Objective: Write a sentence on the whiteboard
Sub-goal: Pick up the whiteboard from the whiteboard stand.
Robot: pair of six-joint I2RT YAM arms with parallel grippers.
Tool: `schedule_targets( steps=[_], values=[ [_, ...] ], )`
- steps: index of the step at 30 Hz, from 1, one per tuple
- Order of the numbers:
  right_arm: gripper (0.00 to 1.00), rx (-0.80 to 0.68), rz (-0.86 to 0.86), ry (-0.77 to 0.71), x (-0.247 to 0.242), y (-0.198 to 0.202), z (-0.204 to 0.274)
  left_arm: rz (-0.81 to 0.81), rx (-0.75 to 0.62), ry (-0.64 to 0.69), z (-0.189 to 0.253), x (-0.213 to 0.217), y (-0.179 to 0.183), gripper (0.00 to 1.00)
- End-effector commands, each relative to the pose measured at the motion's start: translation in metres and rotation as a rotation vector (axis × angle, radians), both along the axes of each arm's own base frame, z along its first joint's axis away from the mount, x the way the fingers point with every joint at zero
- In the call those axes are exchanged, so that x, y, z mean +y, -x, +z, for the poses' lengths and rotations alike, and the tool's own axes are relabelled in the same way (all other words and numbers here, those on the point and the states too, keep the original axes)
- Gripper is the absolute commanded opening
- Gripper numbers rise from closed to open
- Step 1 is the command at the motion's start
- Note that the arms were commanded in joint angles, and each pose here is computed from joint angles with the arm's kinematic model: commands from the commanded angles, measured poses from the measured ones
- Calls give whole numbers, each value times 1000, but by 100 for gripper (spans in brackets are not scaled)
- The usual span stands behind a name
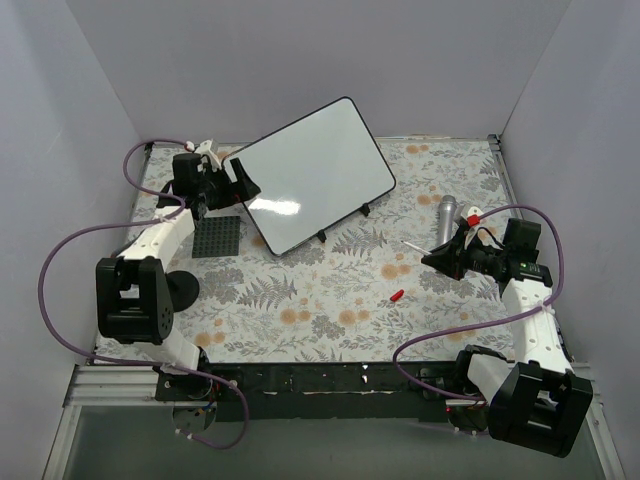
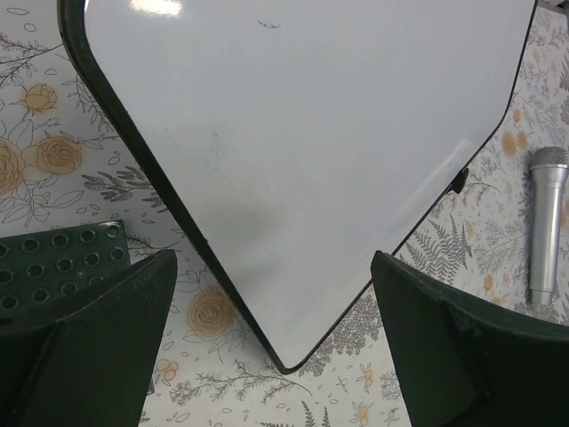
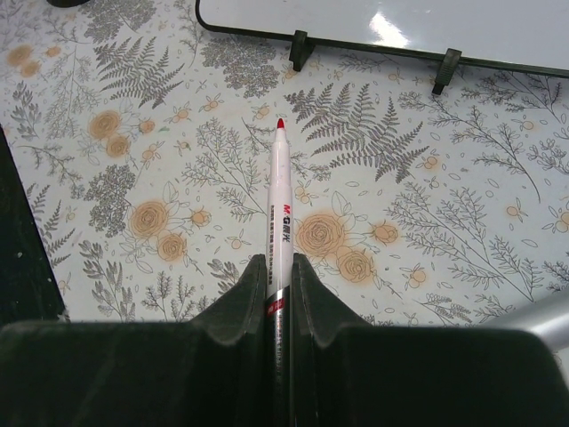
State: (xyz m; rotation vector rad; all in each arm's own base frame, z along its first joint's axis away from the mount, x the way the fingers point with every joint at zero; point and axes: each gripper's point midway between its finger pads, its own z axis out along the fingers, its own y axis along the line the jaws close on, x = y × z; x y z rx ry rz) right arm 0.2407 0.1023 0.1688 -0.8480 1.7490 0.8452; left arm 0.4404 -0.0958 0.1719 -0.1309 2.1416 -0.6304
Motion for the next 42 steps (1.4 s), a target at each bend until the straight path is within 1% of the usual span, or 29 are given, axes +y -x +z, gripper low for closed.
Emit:
schedule_targets(
  steps=[1, 8, 16, 21, 22, 23, 28, 29, 31, 32, 34, 35, 38, 39, 41, 42],
  values=[
    [1, -46, 22, -9, 1, -3, 17, -34, -21, 25, -3, 4, -10, 91],
    [1, -42, 26, -12, 1, -3, 16, -20, -15, 20, -10, 8, -20, 89],
    [1, -42, 28, -12, 2, -2, 17, -70, -13, 61, -20, -2, -24, 79],
    [1, -43, 26, -11, 1, -3, 17, -77, -5, 80, -28, -4, -28, 76],
    [1, -43, 26, -10, 1, -2, 17, -86, 10, 92, -33, -6, -26, 73],
    [1, -46, 27, -8, 1, -2, 17, -93, -18, 99, -29, -7, -30, 72],
    [1, -44, 26, -7, 1, -2, 16, -114, -41, 131, -29, -13, -31, 68],
    [1, -42, 26, -8, 1, -3, 16, -118, -51, 138, -27, -14, -32, 65],
    [1, -45, 25, -6, 1, -2, 16, -130, -54, 151, -26, -16, -32, 64],
    [1, -46, 24, -4, 1, -3, 16, -147, -57, 161, -26, -19, -31, 60],
    [1, -46, 24, -4, 1, -3, 16, -151, -58, 167, -27, -20, -31, 58],
    [1, -45, 24, -5, 1, -2, 16, -152, -61, 170, -27, -20, -31, 55],
    [1, -47, 24, -2, 1, -3, 16, -160, -53, 185, -32, -23, -30, 50],
    [1, -48, 22, 0, 0, -3, 16, -165, -54, 189, -32, -24, -30, 43],
    [1, -48, 23, -1, 0, -3, 16, -178, -57, 202, -31, -26, -29, 36],
    [1, -47, 23, -1, 0, -3, 16, -180, -56, 205, -32, -26, -29, 28]
  ],
)
